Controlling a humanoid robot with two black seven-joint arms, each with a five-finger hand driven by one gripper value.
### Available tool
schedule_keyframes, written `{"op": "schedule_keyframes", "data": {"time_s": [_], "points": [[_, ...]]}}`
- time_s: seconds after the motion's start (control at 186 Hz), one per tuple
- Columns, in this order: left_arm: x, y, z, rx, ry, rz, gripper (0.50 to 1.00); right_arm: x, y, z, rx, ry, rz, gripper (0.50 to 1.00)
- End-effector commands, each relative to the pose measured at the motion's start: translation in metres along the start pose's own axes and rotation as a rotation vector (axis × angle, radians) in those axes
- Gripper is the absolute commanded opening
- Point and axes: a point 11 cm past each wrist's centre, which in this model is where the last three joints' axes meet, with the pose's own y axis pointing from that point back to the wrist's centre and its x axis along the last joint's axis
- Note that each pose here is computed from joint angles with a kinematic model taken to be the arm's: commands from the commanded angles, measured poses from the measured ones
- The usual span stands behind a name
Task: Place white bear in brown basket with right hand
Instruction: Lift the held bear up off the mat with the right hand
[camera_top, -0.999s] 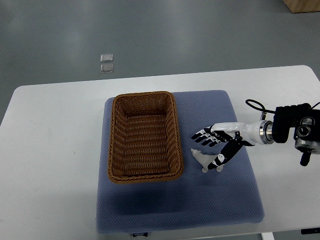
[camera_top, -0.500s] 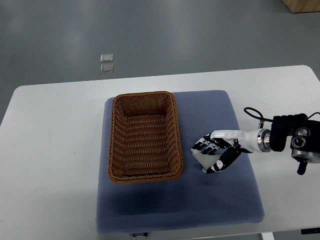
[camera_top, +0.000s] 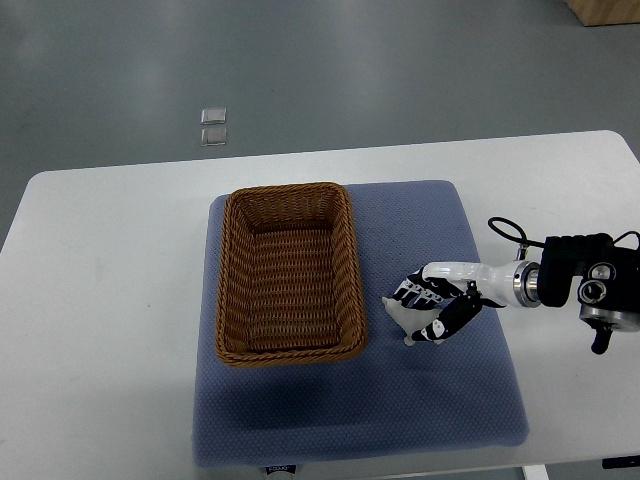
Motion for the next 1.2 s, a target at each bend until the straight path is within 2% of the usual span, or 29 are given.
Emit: {"op": "schedule_keyframes", "data": {"time_s": [0.0, 0.048, 0.204, 0.586, 0.784, 1.005, 1.193], "points": [[0.0, 0.0, 0.0, 0.0, 0.0, 0.0, 1.0, -0.001, -0.001, -0.002, 0.01, 0.006, -0.004, 0.658], [0.0, 0.0, 0.0, 0.0, 0.0, 0.0, 1.0, -0.001, -0.001, -0.001, 0.008, 0.016, -0.004, 0.635], [0.0, 0.0, 0.0, 0.0, 0.0, 0.0, 1.0, 0.002, -0.001, 0.0, 0.006, 0.029, 0.009, 0.5], [0.001, 0.0, 0.0, 0.0, 0.0, 0.002, 1.0, 0.018, 0.01, 0.001, 0.014, 0.036, 0.043, 0.5], [0.0, 0.0, 0.0, 0.0, 0.0, 0.0, 1.0, 0.057, 0.032, -0.024, 0.04, 0.088, 0.114, 0.5], [0.0, 0.0, 0.0, 0.0, -0.003, -0.001, 1.0, 0.116, 0.077, -0.098, 0.129, 0.204, 0.214, 0.5], [0.0, 0.0, 0.0, 0.0, -0.003, -0.001, 1.0, 0.136, 0.096, -0.145, 0.193, 0.224, 0.239, 0.5]]}}
